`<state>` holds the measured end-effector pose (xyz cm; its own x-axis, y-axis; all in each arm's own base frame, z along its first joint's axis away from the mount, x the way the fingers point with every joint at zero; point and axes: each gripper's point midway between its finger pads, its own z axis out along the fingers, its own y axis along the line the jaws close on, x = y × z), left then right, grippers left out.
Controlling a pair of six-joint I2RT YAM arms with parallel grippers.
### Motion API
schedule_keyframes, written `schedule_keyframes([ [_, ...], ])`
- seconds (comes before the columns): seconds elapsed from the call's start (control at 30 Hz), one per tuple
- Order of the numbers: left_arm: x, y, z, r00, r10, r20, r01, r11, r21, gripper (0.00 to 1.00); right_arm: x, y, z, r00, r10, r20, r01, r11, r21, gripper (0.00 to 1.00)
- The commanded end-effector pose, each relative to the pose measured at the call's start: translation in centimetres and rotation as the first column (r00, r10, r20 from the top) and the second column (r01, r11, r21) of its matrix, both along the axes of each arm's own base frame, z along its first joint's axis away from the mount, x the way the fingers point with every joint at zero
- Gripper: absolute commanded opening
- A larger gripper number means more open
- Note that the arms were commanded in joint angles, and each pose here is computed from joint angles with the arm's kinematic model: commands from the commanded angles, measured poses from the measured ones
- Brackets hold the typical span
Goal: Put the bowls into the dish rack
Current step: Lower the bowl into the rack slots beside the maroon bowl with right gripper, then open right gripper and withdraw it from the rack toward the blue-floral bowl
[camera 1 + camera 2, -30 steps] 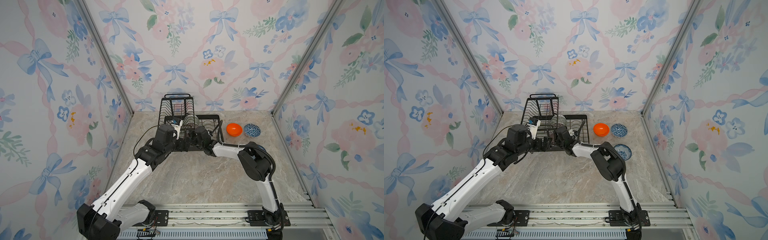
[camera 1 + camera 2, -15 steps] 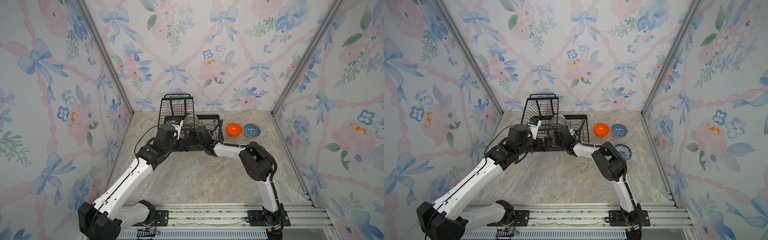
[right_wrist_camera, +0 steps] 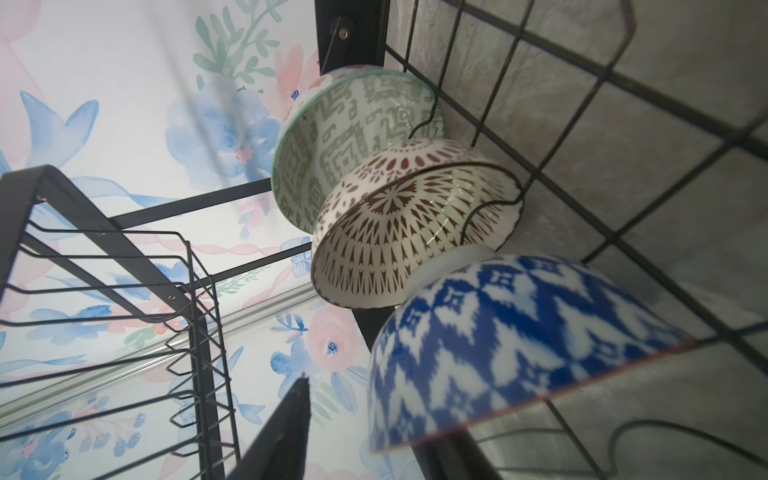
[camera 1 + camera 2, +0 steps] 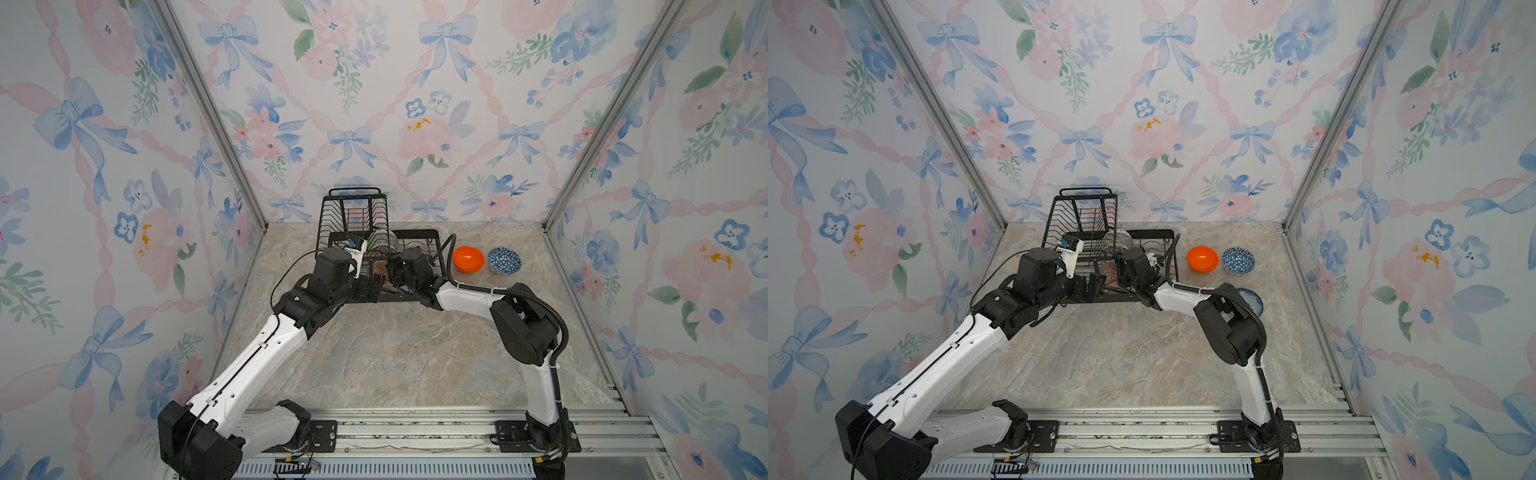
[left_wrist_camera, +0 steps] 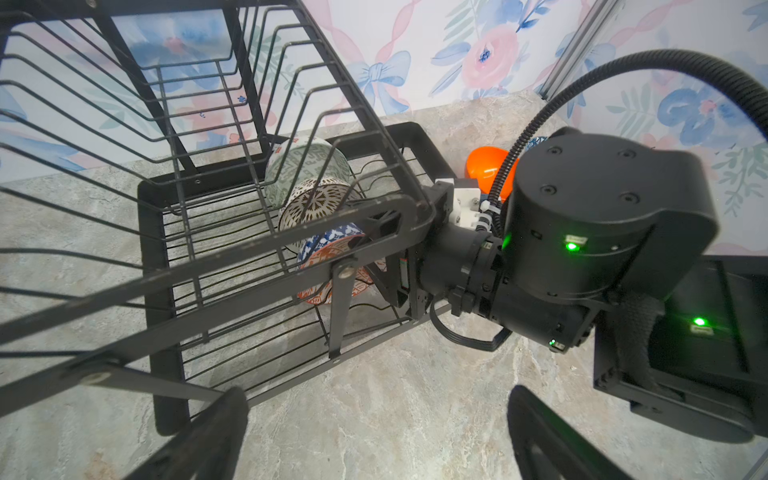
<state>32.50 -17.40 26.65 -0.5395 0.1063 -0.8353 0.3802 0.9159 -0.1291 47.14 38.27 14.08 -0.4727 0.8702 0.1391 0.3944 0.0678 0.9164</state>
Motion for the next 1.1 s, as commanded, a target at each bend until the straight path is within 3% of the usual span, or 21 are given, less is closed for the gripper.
schedule_keyframes([
  [0.0, 0.4, -0.1, 1.0, 1.000, -0.006, 0.029, 0.005, 1.000, 0.013, 0.98, -0.3, -1.0, 1.5, 1.000, 0.007, 0.017, -0.007, 1.000, -0.018, 0.47],
  [0.3, 0.7, 0.1, 1.4, 0.999, 0.010, 0.042, -0.010, 1.000, 0.019, 0.98, -0.8, -1.8, 1.9, 1.000, 0.025, 0.018, -0.025, 0.999, -0.042, 0.51],
  [0.73, 0.0, 0.6, 0.3, 0.999, 0.025, 0.022, -0.025, 1.000, 0.015, 0.98, -2.6, -3.1, 3.7, 0.993, 0.100, 0.055, -0.090, 0.983, -0.163, 0.60],
  [1.07, -0.8, 0.6, -0.7, 1.000, 0.022, 0.014, -0.022, 0.999, -0.026, 0.98, -4.3, -5.6, 6.0, 0.983, 0.172, 0.057, -0.142, 0.929, -0.342, 0.66],
])
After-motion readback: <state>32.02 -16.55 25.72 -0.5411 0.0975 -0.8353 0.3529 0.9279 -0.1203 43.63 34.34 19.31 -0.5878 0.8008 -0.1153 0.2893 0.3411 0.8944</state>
